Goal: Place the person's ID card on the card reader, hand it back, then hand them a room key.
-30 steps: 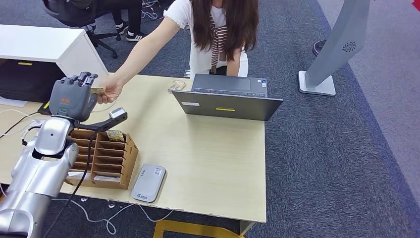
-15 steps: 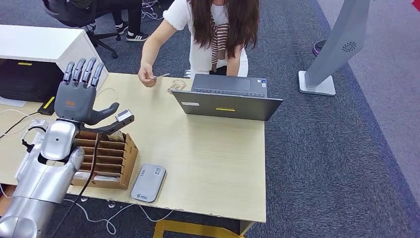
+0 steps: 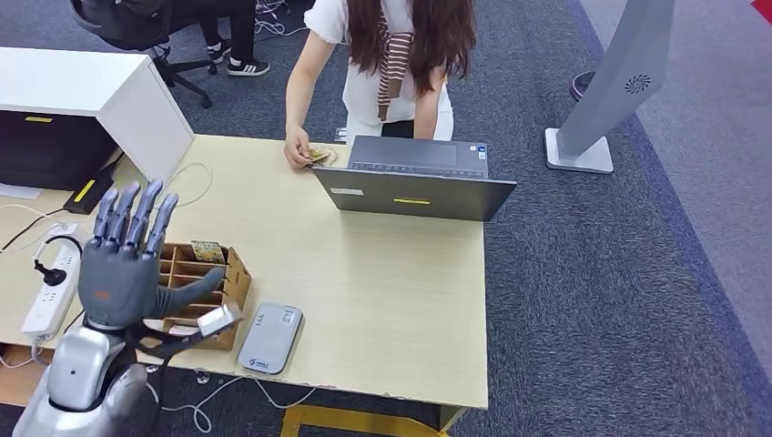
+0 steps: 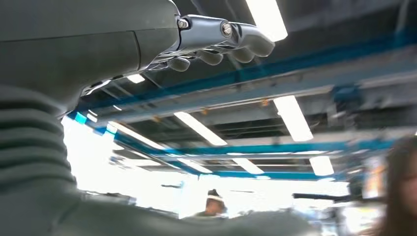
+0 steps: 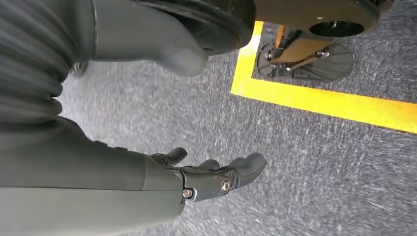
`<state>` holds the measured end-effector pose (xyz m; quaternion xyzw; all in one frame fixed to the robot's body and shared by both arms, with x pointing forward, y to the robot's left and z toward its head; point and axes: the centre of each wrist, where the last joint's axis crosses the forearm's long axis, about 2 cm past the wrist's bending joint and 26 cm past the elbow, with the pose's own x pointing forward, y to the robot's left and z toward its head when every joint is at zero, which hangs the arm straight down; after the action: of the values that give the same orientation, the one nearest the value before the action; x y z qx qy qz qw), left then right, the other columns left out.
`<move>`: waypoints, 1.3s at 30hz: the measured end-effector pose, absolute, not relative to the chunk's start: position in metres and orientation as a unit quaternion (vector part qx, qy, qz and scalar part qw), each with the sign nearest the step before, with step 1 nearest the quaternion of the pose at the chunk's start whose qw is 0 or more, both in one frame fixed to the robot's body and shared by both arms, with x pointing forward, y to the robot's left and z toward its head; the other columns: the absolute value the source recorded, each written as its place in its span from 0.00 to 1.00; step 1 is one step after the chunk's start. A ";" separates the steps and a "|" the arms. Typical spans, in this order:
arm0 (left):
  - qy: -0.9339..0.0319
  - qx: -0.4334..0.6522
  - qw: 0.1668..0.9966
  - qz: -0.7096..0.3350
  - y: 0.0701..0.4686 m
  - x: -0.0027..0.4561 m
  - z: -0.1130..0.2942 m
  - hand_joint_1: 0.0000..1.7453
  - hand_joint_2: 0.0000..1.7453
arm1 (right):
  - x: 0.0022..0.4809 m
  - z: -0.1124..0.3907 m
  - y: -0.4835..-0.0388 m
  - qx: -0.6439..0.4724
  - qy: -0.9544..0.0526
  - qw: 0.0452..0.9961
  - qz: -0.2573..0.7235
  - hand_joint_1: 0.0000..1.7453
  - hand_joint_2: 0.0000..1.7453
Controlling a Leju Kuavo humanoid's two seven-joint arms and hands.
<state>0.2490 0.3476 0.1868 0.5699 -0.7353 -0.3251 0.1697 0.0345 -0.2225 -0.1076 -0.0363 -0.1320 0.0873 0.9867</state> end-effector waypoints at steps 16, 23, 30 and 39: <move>-0.895 0.344 0.269 0.094 0.435 0.065 0.212 0.00 1.00 | 0.020 -0.108 -0.217 -0.053 -0.145 0.987 0.038 0.00 1.00; -0.862 0.409 0.262 0.148 0.443 0.035 0.204 0.00 1.00 | 0.020 -0.108 -0.216 -0.053 -0.145 0.987 0.035 0.00 1.00; -0.808 0.295 0.220 0.461 0.452 0.021 0.140 0.00 1.00 | 0.021 -0.107 -0.213 -0.059 -0.140 0.988 0.042 0.00 1.00; -0.533 0.308 0.319 0.721 0.406 -0.005 -0.003 0.00 1.00 | 0.024 -0.107 -0.213 -0.058 -0.136 0.987 0.066 0.00 1.00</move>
<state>-0.0052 0.4057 -0.0030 0.3080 -0.5333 0.7205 0.3186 0.0239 -0.2130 -0.1068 -0.0579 -0.1358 0.0662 0.9868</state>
